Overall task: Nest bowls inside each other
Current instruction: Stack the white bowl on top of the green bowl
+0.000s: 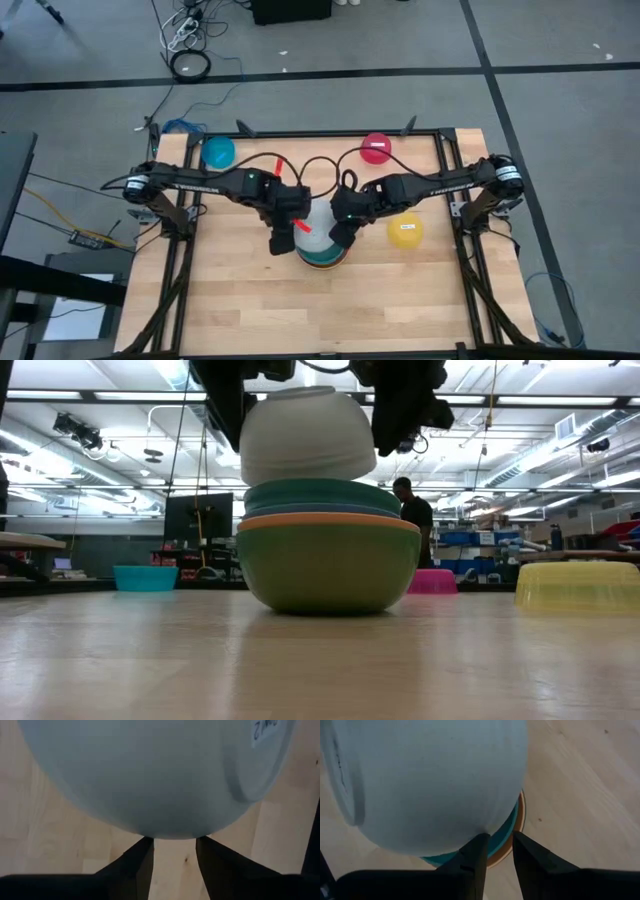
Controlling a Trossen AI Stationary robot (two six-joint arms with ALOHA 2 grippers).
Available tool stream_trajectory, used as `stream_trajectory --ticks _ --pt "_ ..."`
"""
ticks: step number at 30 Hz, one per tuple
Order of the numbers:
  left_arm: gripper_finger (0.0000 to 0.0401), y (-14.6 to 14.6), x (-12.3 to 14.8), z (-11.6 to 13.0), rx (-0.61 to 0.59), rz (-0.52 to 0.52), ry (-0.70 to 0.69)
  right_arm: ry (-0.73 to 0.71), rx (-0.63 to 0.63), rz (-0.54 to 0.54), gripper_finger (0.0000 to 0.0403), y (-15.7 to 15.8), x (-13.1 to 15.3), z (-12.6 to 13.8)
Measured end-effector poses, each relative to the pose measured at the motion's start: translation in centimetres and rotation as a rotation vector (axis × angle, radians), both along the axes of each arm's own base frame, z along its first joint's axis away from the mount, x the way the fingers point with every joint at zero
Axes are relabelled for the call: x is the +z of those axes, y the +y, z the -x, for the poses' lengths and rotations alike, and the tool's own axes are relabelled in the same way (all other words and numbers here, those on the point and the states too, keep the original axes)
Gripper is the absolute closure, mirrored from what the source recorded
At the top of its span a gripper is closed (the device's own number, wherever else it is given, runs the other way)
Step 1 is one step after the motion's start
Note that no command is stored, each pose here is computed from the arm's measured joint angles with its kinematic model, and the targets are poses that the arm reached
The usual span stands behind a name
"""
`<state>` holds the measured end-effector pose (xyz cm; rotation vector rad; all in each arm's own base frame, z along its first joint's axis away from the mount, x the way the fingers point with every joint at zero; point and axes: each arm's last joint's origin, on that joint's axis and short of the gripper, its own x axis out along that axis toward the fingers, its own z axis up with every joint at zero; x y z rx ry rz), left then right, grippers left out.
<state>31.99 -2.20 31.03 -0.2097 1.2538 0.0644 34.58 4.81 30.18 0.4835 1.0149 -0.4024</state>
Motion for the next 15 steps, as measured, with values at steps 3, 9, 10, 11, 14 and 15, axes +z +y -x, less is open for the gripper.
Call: stream_trajectory --ticks 3,9,10,11,14,15 --pt "0.0246 0.0 0.0 -0.1 -0.002 0.0 -0.006 0.011 0.01 -0.003 0.0316 0.6 -0.1 0.2" --pt "0.0246 -1.1 0.0 -0.5 -0.031 0.018 -0.038 0.066 0.021 -0.017 0.0315 2.2 -0.3 1.0" --pt "0.0246 -1.3 0.0 -0.5 -0.036 0.019 -0.045 0.076 0.021 -0.018 0.0315 2.4 -0.3 1.1" --pt "0.0246 -1.5 0.0 -0.5 -0.04 0.02 -0.045 0.08 0.024 -0.018 0.0314 2.6 -0.4 1.2" --pt "0.0246 -1.6 0.0 -0.3 -0.038 0.005 -0.029 0.078 0.026 -0.008 0.0314 2.8 -0.3 1.3" --pt "0.0246 -1.5 0.0 -0.2 -0.033 -0.008 -0.022 0.082 0.023 0.003 0.0314 2.8 -0.4 1.3"
